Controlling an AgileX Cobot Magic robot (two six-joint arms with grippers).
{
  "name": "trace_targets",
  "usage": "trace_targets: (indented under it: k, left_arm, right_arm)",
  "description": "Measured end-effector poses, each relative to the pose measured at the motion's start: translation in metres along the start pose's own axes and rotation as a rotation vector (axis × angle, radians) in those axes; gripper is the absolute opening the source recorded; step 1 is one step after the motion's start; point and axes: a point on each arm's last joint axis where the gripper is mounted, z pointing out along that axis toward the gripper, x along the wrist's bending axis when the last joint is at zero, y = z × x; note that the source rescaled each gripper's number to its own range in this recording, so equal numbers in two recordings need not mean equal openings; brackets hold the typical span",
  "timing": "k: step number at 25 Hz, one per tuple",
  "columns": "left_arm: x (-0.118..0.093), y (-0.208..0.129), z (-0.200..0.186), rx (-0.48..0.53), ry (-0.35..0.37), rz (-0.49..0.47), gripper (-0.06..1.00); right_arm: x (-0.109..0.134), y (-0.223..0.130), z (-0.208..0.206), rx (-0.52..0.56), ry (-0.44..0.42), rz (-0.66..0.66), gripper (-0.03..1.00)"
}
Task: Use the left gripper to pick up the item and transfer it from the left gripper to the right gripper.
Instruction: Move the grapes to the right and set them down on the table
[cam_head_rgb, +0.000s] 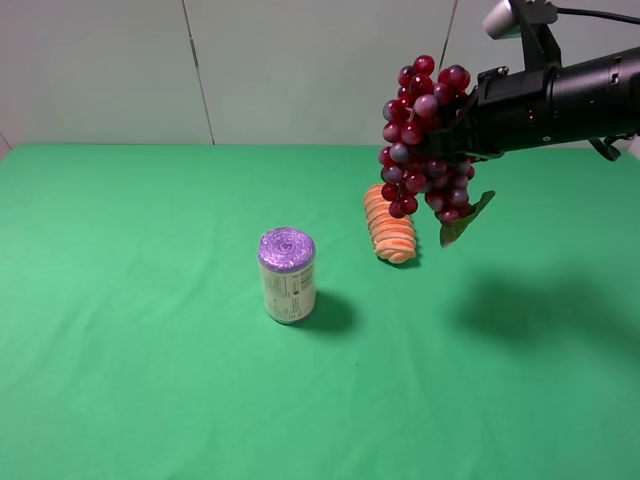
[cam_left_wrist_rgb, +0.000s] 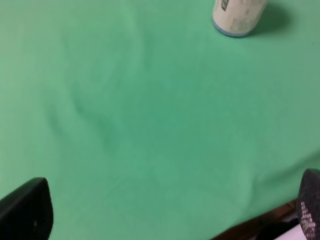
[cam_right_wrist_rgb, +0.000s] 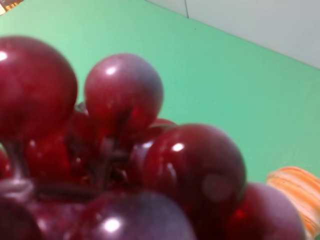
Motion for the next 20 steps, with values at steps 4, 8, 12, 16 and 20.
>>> trace_targets:
  k: [4, 8, 12, 16, 20]
  left_arm:
    - [0.0029, 0.0004, -0.0007, -0.025, 0.031, 0.006, 0.97]
    - [0.0053, 0.0011, 0.0054, -0.048, 0.055, 0.010, 0.97]
    - [0.0055, 0.0016, 0.0075, -0.059, 0.056, 0.007, 0.97]
    - [0.0055, 0.0017, 0.0074, -0.060, 0.057, 0.005, 0.97]
    - [0.0056, 0.0017, 0.0074, -0.060, 0.058, 0.006, 0.97]
  right_arm:
    - [0.0000, -0.0003, 0.0000, 0.003, 0.000, 0.006, 0.00]
    - [-0.0001, -0.0016, 0.0000, 0.018, -0.001, -0.001, 0.00]
    - [-0.0001, -0.0025, 0.0000, 0.027, -0.002, 0.007, 0.00]
    - [-0.0001, -0.0027, 0.0000, 0.030, -0.002, 0.006, 0.00]
    - [-0.0001, -0.0036, 0.0000, 0.040, -0.002, -0.002, 0.00]
